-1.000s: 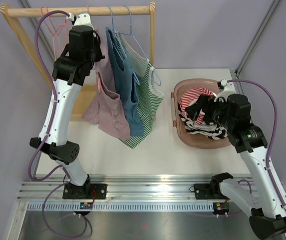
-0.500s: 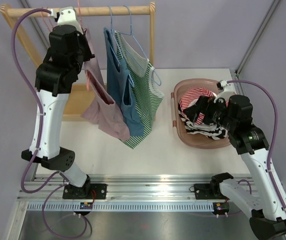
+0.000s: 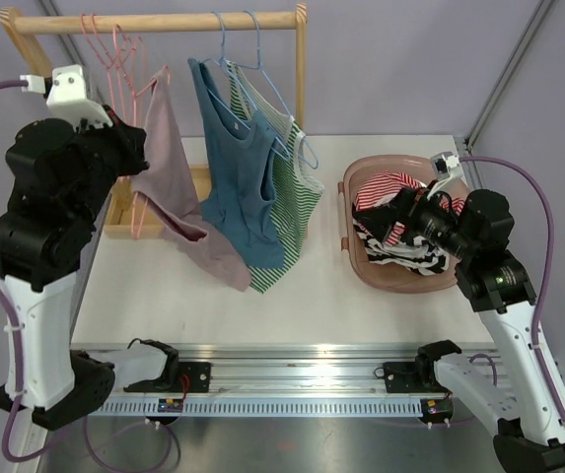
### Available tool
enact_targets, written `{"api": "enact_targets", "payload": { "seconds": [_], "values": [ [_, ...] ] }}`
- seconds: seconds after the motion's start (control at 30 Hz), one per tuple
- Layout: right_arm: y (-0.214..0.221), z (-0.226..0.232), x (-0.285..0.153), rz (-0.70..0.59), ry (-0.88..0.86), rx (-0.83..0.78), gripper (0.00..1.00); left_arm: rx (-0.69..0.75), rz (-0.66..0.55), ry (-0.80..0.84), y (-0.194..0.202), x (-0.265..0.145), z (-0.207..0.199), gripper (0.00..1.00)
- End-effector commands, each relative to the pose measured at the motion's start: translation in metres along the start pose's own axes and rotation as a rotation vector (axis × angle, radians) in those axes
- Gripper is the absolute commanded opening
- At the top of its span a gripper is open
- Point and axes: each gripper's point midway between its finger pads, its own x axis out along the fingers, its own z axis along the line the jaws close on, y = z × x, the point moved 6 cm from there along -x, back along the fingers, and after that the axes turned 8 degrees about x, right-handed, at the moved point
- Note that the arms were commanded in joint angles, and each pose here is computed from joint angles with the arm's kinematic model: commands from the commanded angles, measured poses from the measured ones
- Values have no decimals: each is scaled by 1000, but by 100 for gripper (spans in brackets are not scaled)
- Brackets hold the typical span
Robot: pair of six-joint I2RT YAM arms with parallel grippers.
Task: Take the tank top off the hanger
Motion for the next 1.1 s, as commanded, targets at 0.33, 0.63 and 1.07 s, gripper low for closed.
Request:
{"api": "enact_targets", "payload": {
  "seconds": [0.33,0.63,1.07],
  "values": [
    [42,16,28,102,-332,159,100,-44,206,432,140,-87,-19,0],
    [123,38,96,70,-251,234,100,-147,304,762,206,-130,-41,0],
    [149,72,154,8,-142,142,91,-196,310,830,221,-127,-49,0]
  ]
}}
